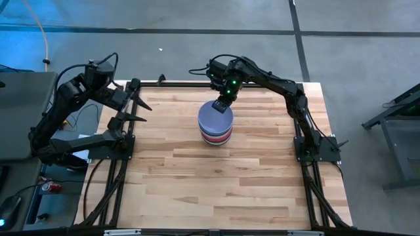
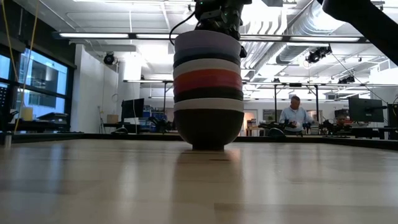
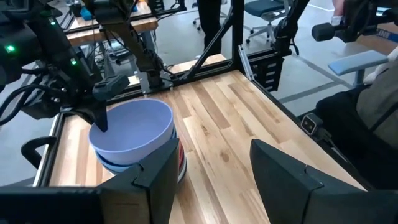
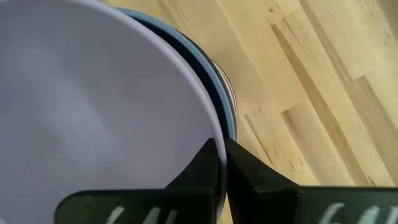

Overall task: Nest bowls inside each other
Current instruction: Stack the purple bowl on top of the blue bowl

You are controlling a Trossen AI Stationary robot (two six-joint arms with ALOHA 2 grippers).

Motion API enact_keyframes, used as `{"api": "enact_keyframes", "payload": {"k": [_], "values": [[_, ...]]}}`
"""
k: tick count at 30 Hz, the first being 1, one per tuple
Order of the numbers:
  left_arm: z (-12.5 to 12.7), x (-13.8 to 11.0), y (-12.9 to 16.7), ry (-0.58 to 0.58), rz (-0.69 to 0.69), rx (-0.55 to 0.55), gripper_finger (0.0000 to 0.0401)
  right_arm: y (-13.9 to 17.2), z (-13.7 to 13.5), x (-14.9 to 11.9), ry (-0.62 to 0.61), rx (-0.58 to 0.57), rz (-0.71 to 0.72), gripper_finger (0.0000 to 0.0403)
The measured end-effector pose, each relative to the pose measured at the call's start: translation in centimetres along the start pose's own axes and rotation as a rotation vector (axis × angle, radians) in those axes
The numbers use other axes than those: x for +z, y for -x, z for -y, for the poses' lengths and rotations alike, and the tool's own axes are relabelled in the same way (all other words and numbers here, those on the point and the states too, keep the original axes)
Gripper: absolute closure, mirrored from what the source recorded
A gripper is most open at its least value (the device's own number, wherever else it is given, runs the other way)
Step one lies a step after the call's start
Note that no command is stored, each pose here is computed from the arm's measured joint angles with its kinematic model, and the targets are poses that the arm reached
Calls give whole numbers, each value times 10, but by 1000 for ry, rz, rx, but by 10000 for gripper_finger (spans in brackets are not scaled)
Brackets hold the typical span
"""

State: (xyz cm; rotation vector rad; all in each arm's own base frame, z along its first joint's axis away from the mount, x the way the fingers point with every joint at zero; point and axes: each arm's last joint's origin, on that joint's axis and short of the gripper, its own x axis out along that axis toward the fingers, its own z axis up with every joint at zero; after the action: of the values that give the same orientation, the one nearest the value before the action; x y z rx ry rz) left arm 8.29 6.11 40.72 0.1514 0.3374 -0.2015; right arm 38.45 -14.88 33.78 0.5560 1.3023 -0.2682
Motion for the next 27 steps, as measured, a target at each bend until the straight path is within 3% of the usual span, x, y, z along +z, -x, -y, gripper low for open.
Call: {"api": "enact_keyframes", "payload": {"k": [9, 20, 27], "values": [[4, 1, 3, -13, 12, 0, 217, -2, -2, 0, -12, -12, -2, 395], [4, 1, 3, -13, 12, 0, 217, 3, -4, -2, -9, 19, 4, 299], [4, 1, 3, -21, 12, 0, 217, 31, -6, -12, 12, 23, 86, 277]]}}
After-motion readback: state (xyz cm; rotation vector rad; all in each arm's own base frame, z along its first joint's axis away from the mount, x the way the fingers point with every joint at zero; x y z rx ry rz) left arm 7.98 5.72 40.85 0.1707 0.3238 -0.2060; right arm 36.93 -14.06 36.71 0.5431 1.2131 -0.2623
